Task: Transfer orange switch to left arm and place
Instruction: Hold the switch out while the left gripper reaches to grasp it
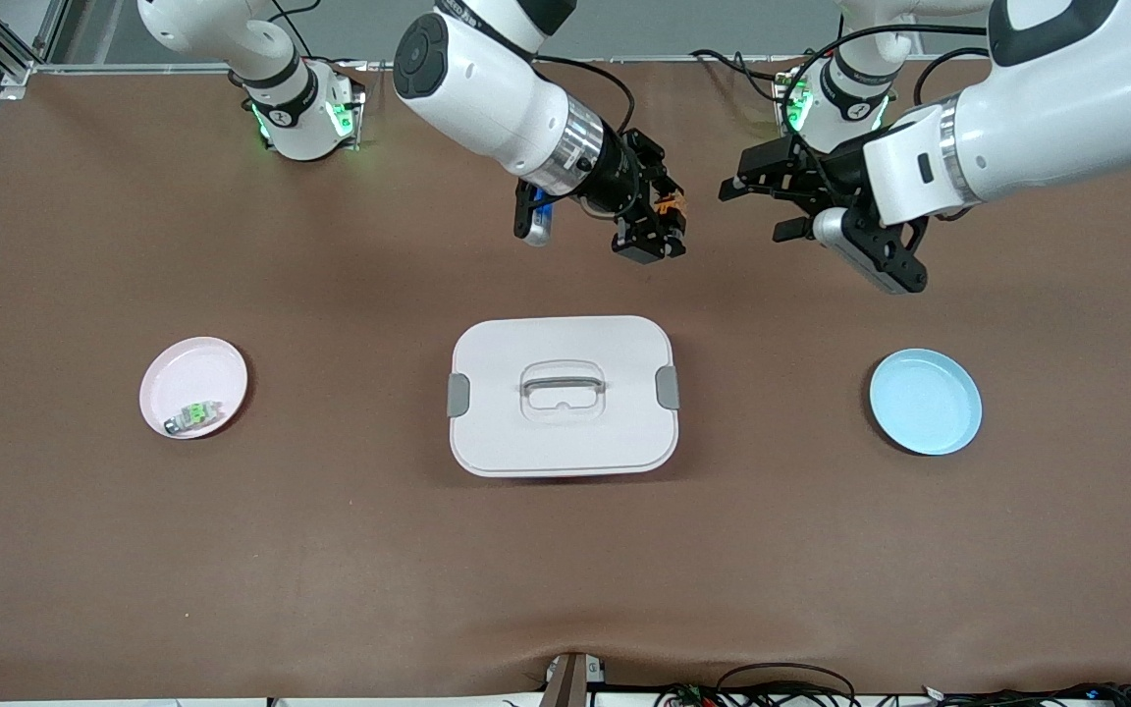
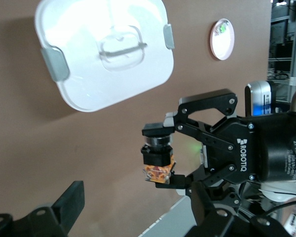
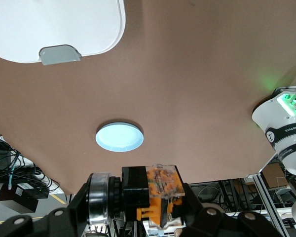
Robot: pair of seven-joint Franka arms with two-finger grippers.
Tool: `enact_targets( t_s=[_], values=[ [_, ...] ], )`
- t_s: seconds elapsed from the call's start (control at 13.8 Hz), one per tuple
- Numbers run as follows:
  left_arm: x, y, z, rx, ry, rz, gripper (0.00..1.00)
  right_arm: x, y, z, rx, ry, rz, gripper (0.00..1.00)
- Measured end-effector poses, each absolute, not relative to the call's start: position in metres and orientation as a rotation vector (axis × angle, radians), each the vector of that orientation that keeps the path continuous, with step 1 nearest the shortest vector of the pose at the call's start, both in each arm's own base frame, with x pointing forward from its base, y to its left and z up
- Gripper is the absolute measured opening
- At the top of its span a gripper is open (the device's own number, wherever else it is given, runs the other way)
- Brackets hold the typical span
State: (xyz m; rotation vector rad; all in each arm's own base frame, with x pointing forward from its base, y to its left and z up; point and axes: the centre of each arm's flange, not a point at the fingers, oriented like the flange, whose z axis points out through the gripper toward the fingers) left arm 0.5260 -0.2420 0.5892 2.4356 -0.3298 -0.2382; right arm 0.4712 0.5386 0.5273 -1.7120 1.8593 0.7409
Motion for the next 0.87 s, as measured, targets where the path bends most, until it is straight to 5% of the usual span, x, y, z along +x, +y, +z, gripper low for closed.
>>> enact_targets(
  t_s=[0.36, 0.87],
  values=[
    [0.519, -0.249, 0.57, 2.381, -0.288, -0.288, 0.8, 0.471, 0.54, 0.531, -1.708, 1.854, 0.742, 0.75],
    [0.518, -0.26, 0.557, 2.362, -0.258, -0.265, 0.81, 0.471, 0.54, 0.533, -1.705, 1.854, 0.744, 0.75]
  ],
)
